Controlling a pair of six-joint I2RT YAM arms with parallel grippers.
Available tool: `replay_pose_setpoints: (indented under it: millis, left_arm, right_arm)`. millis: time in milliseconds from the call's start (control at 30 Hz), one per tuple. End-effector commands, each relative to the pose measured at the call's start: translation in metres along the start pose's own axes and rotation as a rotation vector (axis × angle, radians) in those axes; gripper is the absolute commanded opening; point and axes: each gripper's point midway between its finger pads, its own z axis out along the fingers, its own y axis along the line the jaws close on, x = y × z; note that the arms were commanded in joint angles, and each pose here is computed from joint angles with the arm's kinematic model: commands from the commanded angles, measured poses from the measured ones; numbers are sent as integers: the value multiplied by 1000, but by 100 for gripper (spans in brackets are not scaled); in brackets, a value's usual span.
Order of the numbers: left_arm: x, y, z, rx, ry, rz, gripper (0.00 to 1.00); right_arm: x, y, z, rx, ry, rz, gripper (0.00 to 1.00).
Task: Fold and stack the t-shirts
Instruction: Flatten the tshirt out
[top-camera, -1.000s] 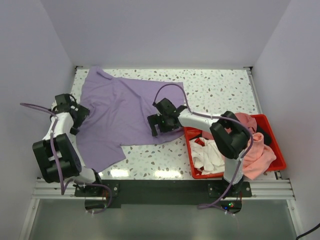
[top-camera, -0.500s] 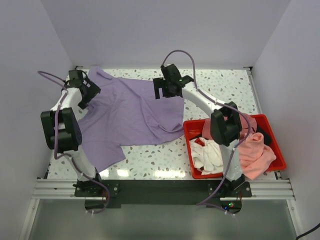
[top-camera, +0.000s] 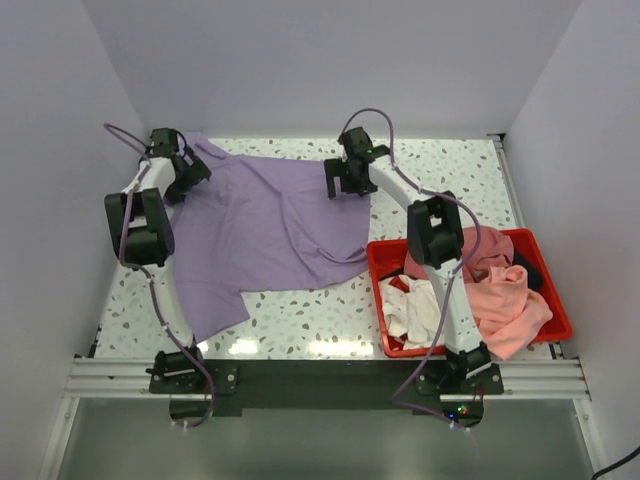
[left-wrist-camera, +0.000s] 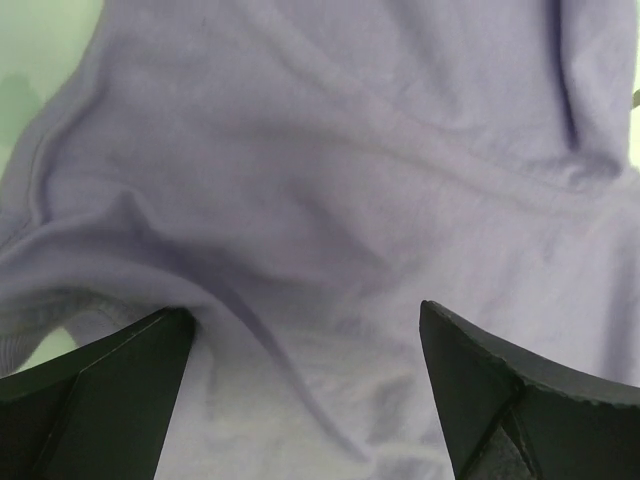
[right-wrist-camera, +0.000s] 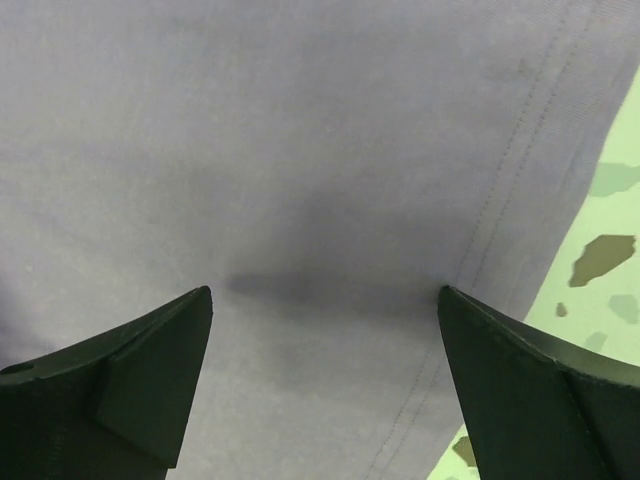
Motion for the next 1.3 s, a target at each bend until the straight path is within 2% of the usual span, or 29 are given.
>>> replay_pose_setpoints:
  millis: [0, 200, 533, 900, 1100, 1267]
  left_arm:
    - [-9, -13, 16, 44, 1, 64, 100]
    - [-20, -25, 33, 90, -3, 141, 100]
    - [-37, -39, 69, 158, -25, 158, 100]
    - [-64, -1, 69, 113, -61, 56, 100]
    - [-69, 7, 55, 91, -64, 59, 100]
    - [-97, -13, 15, 145, -128, 61, 100]
  right_arm:
    - [16, -26, 16, -25, 88, 69, 99]
    - [15, -54, 33, -1, 111, 89, 99]
    - [-13, -60, 51, -50, 7, 72, 99]
    - [-57, -34, 64, -191, -157, 82, 99]
    - [-81, -35, 52, -177, -230, 49, 99]
    - [-121, -31, -5, -171, -335, -4, 99]
